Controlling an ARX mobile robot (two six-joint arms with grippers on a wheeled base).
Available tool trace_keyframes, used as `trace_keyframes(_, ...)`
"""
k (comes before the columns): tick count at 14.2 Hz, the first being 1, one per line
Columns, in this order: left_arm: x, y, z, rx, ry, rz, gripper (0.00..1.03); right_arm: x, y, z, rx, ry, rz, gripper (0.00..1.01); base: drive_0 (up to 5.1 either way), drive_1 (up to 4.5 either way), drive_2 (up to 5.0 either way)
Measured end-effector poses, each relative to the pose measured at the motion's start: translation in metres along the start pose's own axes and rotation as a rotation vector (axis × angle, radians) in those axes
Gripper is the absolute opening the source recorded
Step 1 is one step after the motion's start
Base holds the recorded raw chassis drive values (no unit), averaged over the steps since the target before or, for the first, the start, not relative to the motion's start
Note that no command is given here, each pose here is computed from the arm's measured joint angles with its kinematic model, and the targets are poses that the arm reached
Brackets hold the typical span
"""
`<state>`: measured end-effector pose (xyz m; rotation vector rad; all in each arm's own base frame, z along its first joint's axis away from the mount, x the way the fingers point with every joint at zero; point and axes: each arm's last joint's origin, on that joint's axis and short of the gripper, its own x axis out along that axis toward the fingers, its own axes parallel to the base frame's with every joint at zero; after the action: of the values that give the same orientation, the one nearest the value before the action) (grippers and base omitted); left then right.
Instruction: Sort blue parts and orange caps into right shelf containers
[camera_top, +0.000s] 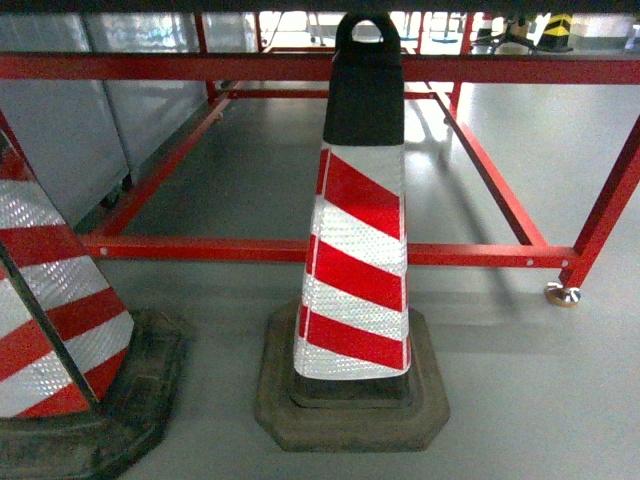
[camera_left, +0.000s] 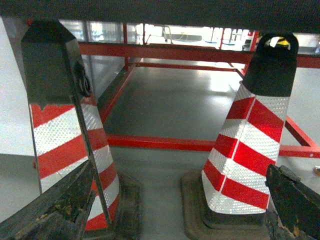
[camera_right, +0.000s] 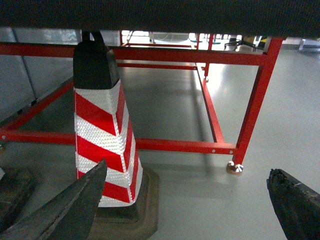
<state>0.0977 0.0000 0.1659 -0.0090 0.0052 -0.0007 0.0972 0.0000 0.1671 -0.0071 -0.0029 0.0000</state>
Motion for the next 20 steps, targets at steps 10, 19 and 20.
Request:
trace_keyframes(10, 0.0, 0.0001, 0.0001, 0.008, -0.001, 0.002, 0.98, 0.0, 0.0, -0.0001, 0.007, 0.001, 0.0, 0.98, 0.0, 0.0, 0.0)
trace_keyframes(19, 0.0, 0.0, 0.0001, 0.009, -0.001, 0.001, 0.98, 0.0, 0.0, 0.0001, 0.007, -0.002, 0.0, 0.98, 0.0, 0.0, 0.0)
trace_keyframes(20, 0.0, 0.0, 0.0004, 0.01, -0.004, 0.001, 0.98, 0.0, 0.0, 0.0003, 0.007, -0.003, 0.0, 0.98, 0.0, 0.0, 0.0)
